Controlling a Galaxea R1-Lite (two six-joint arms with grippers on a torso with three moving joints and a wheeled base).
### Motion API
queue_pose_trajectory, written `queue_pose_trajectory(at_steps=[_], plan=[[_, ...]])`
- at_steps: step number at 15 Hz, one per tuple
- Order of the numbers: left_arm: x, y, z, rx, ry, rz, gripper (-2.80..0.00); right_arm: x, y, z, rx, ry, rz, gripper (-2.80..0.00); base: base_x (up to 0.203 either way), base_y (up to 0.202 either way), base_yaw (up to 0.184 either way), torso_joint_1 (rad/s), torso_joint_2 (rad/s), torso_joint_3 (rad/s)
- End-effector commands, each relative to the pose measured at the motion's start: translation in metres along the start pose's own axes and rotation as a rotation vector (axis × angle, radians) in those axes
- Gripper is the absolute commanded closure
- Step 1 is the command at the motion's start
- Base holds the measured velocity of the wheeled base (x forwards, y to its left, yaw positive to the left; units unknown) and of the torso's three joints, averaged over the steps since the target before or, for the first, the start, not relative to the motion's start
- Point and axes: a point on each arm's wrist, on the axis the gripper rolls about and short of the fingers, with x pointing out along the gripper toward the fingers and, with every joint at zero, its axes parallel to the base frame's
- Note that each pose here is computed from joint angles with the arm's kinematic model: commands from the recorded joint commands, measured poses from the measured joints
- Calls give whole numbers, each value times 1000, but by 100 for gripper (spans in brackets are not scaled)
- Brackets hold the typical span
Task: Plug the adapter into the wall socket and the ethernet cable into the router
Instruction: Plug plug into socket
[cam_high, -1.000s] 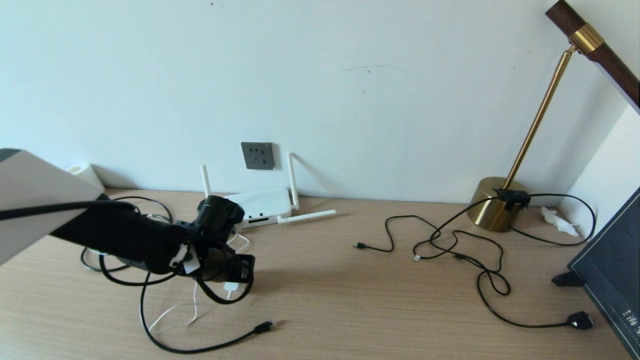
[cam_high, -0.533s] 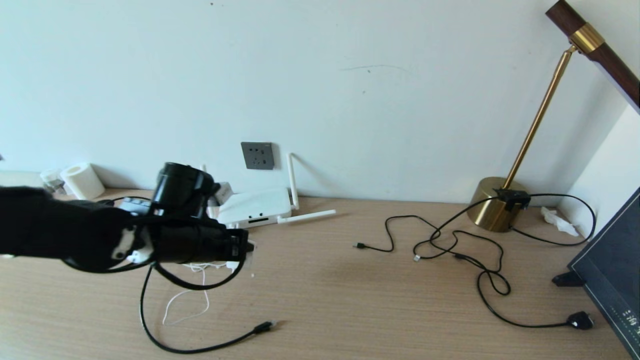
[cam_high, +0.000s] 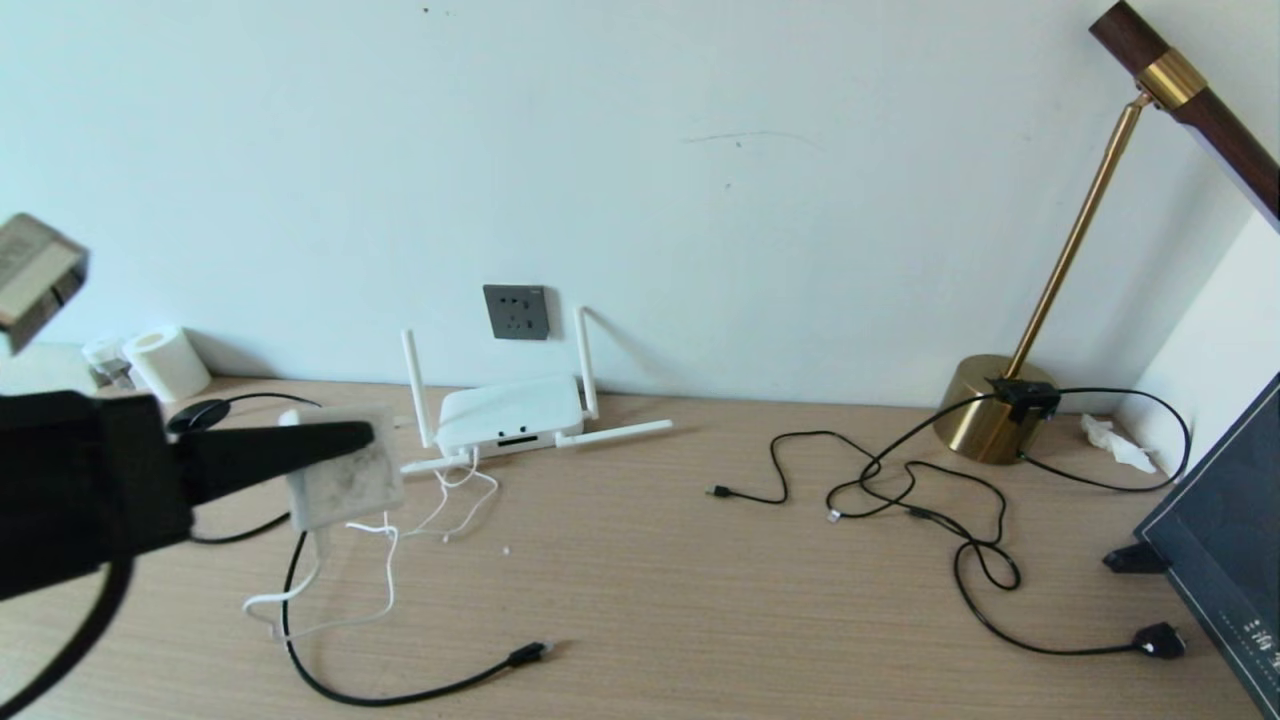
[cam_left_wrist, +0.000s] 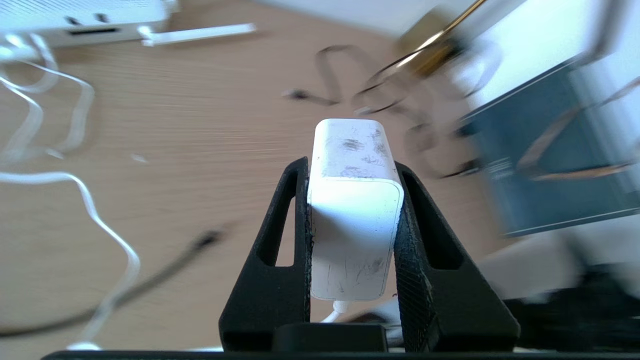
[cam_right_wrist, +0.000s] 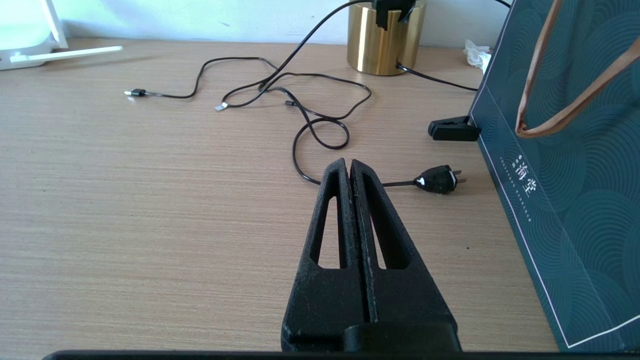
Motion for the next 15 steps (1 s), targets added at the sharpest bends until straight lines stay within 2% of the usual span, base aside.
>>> queue_pose_trajectory(at_steps=[1, 8, 10, 12, 15], plan=[[-46, -11, -3, -68, -110, -82, 0, 0, 0, 0, 0, 0, 0, 0, 0, 0, 0, 0, 0, 0], [-80, -5, -35, -57, -138, -121, 0, 0, 0, 0, 0, 0, 0, 0, 0, 0, 0, 0, 0, 0], [-92, -4, -44, -25, -162, -134, 0, 0, 0, 0, 0, 0, 0, 0, 0, 0, 0, 0, 0, 0], [-93, 3, -57, 49, -150, -117, 0, 0, 0, 0, 0, 0, 0, 0, 0, 0, 0, 0, 0, 0], [-91, 3, -57, 61, -150, -117, 0, 0, 0, 0, 0, 0, 0, 0, 0, 0, 0, 0, 0, 0]])
